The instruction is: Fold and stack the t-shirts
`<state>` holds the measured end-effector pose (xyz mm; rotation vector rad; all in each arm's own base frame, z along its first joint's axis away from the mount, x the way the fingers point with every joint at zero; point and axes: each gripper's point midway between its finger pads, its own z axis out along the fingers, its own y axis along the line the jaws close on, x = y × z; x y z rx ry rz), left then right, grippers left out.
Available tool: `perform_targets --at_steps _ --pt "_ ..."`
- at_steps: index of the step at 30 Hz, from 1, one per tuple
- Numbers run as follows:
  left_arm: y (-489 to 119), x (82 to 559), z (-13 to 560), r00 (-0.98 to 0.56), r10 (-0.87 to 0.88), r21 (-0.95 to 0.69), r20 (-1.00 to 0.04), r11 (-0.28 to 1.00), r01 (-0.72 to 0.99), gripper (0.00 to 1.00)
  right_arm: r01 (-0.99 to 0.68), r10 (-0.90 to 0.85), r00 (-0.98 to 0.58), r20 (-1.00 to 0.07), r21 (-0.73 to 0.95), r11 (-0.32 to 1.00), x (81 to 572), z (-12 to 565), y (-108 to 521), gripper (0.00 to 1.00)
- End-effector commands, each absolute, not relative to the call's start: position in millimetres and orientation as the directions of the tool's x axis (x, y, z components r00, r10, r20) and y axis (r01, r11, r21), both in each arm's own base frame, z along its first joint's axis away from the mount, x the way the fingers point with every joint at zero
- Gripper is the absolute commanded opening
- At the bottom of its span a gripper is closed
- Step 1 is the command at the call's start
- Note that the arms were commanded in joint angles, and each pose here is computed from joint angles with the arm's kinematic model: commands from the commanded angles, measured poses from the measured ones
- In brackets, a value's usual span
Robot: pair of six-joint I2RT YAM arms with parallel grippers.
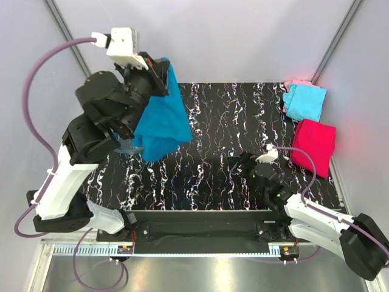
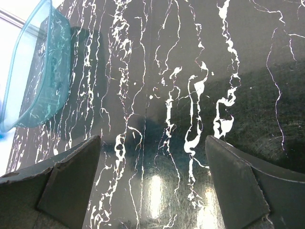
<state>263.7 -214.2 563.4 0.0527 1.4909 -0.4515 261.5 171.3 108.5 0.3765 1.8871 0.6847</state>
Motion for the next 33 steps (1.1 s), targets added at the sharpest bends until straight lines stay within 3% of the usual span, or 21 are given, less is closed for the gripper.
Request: perform_targets --at_steps 1,4,7,10,13,14,15,17,18,21,30,33 --pt "-225.8 254.8 609.4 0.114 -0.26 -0.194 -0.959 0.894 0.404 0.0 -0.099 0.581 -0.353 -0.734 0.647 0.756 270.3 138.4 179.1 0.97" --pt "-246.8 247.7 616.9 0.099 -0.29 -0.208 -0.952 0.849 0.485 0.0 -0.096 0.581 -0.347 -0.737 0.644 0.759 269.9 138.8 177.0 0.97" --pt "-285.3 247.8 574.2 -0.018 -0.266 -0.23 -0.964 0.795 0.561 0.0 -0.096 0.587 -0.339 -0.736 0.647 0.756 269.3 141.0 175.1 0.97" --pt "-326.9 249.0 495.4 -0.161 -0.191 -0.25 -0.968 0.75 0.612 0.0 -0.095 0.592 -0.33 -0.735 0.65 0.754 268.1 142.6 172.8 0.98" --pt "-342.0 256.7 374.0 -0.301 -0.097 -0.257 -0.949 0.789 0.558 0.0 -0.093 0.597 -0.327 -0.733 0.654 0.751 267.8 143.6 172.0 0.97" --pt "-343.7 259.1 361.5 -0.308 -0.12 -0.279 -0.944 0.791 0.545 0.01 -0.093 0.597 -0.328 -0.733 0.653 0.751 267.6 142.9 171.8 0.97" --pt "-343.1 258.8 342.8 -0.33 -0.115 -0.285 -0.937 0.798 0.532 0.1 -0.092 0.598 -0.328 -0.732 0.654 0.751 267.6 143.0 171.9 0.97" --pt "-345.6 259.4 281.3 -0.406 -0.078 -0.289 -0.91 0.823 0.49 0.39 -0.097 0.602 -0.33 -0.727 0.66 0.745 267.3 144.6 173.2 0.97" --pt "-343.5 260.8 263.2 -0.429 -0.067 -0.284 -0.901 0.838 0.465 0.66 -0.095 0.602 -0.33 -0.727 0.66 0.745 267.8 144.0 172.9 0.97" --pt "-329.6 267.5 210.5 -0.473 -0.043 -0.242 -0.88 0.898 0.368 0.81 -0.097 0.597 -0.336 -0.728 0.657 0.747 267.4 142.5 174.2 0.97" --pt "-284.0 322.9 133.1 -0.532 -0.17 -0.345 -0.83 0.905 0.25 0.86 -0.104 0.603 -0.328 -0.727 0.663 0.741 266.0 145.6 173.0 0.97" --pt "-271.7 345.9 116.5 -0.554 -0.205 -0.383 -0.807 0.896 0.225 0.92 -0.107 0.603 -0.328 -0.727 0.663 0.741 265.7 146.0 173.1 0.97"
